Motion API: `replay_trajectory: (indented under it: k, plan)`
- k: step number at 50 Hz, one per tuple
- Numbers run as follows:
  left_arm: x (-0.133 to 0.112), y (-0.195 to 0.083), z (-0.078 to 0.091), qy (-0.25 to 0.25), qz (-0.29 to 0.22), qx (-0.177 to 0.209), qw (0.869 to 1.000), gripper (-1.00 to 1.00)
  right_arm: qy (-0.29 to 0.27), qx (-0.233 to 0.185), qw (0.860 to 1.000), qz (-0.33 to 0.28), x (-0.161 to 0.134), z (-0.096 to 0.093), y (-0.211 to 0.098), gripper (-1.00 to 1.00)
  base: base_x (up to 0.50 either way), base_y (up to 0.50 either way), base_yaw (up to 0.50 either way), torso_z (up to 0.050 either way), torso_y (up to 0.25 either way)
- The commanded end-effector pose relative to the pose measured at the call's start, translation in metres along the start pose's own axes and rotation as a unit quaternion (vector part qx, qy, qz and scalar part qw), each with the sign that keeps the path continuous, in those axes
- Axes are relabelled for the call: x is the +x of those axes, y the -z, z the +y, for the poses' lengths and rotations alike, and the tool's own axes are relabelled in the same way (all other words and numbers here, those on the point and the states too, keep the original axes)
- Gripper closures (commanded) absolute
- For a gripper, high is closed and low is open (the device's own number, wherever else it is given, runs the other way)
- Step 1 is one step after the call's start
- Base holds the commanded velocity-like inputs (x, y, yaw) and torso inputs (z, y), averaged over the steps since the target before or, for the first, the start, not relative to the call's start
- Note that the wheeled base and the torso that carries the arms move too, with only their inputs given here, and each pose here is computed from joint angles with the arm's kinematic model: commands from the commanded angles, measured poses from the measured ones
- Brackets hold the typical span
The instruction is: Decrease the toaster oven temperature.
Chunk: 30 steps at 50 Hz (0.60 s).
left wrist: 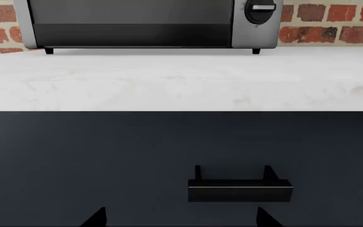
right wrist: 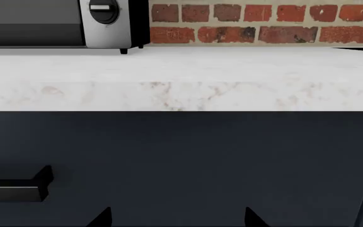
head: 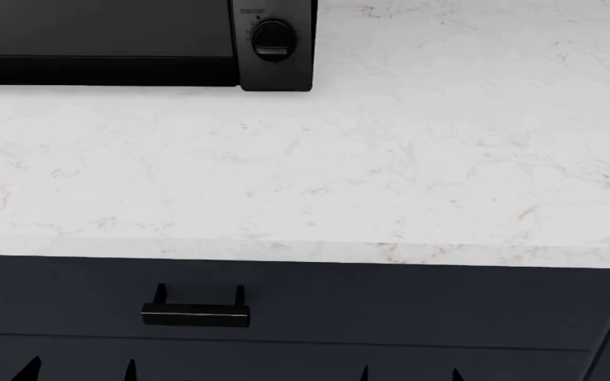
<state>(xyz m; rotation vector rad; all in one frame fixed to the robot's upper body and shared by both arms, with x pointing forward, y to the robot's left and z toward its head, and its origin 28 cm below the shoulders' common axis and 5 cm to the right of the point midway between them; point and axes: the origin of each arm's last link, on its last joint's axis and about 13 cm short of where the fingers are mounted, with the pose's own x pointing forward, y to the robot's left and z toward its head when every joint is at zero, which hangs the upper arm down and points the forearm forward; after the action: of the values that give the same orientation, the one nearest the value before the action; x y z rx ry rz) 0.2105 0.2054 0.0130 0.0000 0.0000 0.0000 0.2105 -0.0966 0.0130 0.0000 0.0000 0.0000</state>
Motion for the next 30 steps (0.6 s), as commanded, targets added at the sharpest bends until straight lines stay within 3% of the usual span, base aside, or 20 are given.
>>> replay_trajectory:
  k: [1,25,26,28,30]
  plan:
    - [0.000,0.000,0.000,0.000,0.000,0.000,1.000,-1.00,0.000,0.000,1.000,0.000,0.000,0.000,0.000,-1.00,0.00,0.00,0.00,0.000,0.000]
    - [-0.007,-0.003,0.003,-0.014,0.003,0.005,1.000,-1.00,-0.008,0.006,1.000,-0.001,-0.009,0.004,-0.002,-1.00,0.00,0.00,0.00,0.000,0.000]
    - [-0.002,-0.029,0.011,-0.026,-0.008,0.029,0.999,-1.00,-0.010,-0.039,0.999,0.003,-0.012,-0.001,-0.020,-1.00,0.00,0.00,0.00,0.000,0.000]
    - [-0.006,-0.081,0.007,-0.018,-0.134,0.018,0.991,-1.00,-0.014,-0.030,0.994,-0.104,-0.014,0.003,-0.068,-1.00,0.00,0.00,0.00,0.000,0.000]
    - [-0.006,-0.082,0.007,-0.024,-0.150,0.031,0.988,-1.00,-0.014,-0.031,0.993,-0.111,-0.013,0.002,-0.068,-1.00,0.00,0.00,0.00,0.000,0.000]
